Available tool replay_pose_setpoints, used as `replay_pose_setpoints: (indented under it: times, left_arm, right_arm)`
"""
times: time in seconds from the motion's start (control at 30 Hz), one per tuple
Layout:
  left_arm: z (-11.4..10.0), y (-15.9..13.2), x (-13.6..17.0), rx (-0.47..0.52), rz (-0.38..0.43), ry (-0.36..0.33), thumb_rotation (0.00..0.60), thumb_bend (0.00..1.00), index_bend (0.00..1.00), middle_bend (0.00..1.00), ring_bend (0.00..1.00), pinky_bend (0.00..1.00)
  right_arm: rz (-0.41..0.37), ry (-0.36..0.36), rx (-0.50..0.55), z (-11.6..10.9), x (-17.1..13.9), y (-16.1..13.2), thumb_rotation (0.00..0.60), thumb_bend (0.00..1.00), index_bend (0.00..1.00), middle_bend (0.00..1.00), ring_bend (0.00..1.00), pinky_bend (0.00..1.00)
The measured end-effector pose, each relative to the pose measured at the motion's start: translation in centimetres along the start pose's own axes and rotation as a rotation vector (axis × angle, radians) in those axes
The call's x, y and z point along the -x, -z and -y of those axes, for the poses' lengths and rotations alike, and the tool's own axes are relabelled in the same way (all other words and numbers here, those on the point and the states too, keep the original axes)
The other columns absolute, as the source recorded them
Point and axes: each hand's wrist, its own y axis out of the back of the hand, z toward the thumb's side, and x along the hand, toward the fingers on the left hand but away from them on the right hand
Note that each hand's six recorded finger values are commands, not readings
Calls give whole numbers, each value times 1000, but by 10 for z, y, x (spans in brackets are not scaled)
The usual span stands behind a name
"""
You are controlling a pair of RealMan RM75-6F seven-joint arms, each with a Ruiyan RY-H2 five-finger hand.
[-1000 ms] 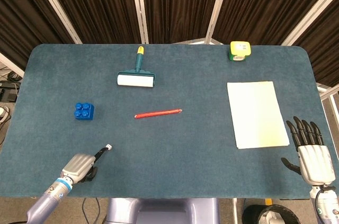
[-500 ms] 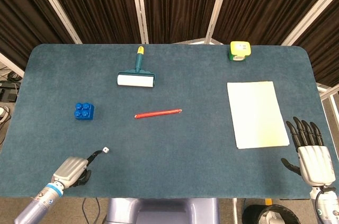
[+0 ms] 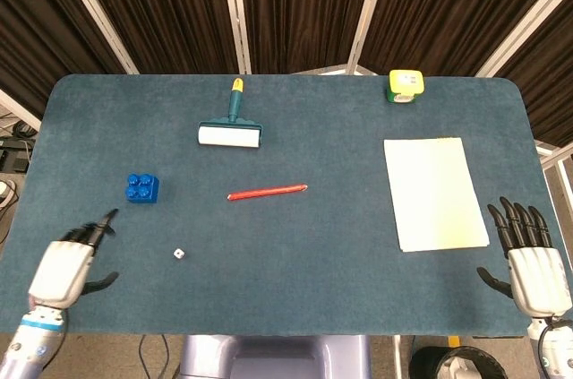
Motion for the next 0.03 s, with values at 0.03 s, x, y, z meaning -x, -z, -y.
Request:
replay_pose_setpoints:
  times: [0.03]
  left_arm:
    - [-7,6,5,-28,-32,-21,600,0,0,0,0,0]
  right_arm:
    - [-2,5,2,-2,0,0,600,0,0,0,0,0]
